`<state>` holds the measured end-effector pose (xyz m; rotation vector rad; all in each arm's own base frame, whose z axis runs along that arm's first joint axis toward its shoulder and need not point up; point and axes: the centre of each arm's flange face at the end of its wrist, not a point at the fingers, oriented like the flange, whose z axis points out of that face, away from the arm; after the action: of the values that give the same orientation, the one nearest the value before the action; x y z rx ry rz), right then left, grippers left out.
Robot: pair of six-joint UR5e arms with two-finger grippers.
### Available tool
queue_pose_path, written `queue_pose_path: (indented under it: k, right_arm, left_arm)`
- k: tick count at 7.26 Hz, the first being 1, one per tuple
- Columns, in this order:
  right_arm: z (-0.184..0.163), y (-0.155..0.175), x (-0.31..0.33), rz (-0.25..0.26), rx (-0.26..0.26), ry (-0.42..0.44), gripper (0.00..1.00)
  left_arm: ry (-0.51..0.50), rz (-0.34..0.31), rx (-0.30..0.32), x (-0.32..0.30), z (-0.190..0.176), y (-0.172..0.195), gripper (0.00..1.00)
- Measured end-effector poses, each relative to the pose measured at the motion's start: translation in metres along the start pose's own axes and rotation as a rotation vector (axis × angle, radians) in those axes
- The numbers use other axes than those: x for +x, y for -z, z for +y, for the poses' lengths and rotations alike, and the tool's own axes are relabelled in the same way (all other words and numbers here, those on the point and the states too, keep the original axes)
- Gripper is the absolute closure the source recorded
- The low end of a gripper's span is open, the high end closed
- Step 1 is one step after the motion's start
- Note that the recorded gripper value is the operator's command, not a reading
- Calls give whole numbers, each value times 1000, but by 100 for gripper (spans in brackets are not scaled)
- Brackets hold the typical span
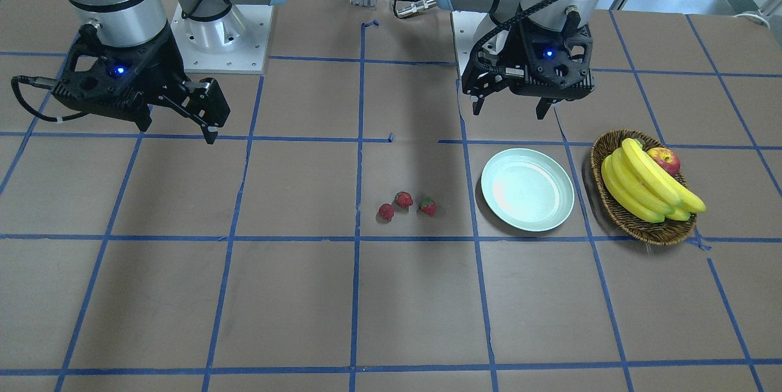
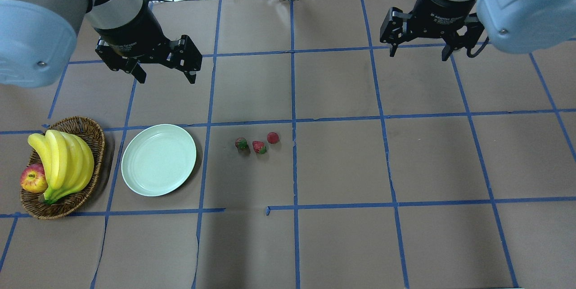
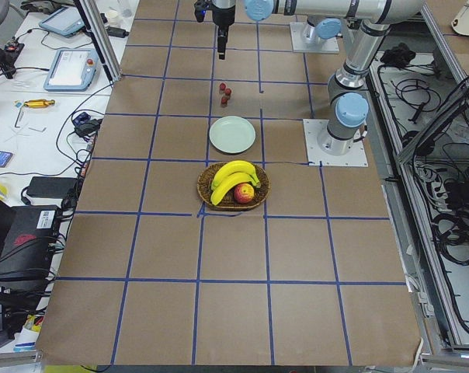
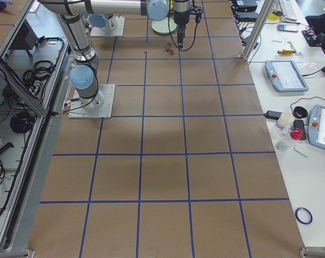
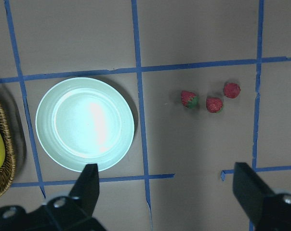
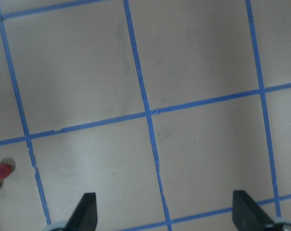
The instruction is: Collect all strawberries into plate
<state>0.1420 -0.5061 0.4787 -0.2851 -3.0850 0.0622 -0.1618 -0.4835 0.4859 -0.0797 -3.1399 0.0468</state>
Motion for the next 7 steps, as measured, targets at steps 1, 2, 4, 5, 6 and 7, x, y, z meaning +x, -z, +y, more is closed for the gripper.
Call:
queue_pose_path:
  k: [1,2,4,5,6,7]
  right_arm:
    - [5,3,1,-3,-50,-2,0]
    - [5,10,-2,-28,-57,-6,0]
    - [0,26,-8,-94,-25,-6,0]
    - [-2,29,-8,-98,-12,0,0]
    - [-3,31,-8,-97,6,3,0]
    - [-5,33,-8,-98,27,6,0]
  left_arm:
    - [0,0,-1,0,0,-1,0]
    - [0,0,-1,1,0,0,0]
    - [-1,-1,2,1,1,1,0]
    - [-2,-1,3,1,1,1,0]
    - [-1,0,1,1,1,1,0]
    - [2,1,-7,2,-1,-4,0]
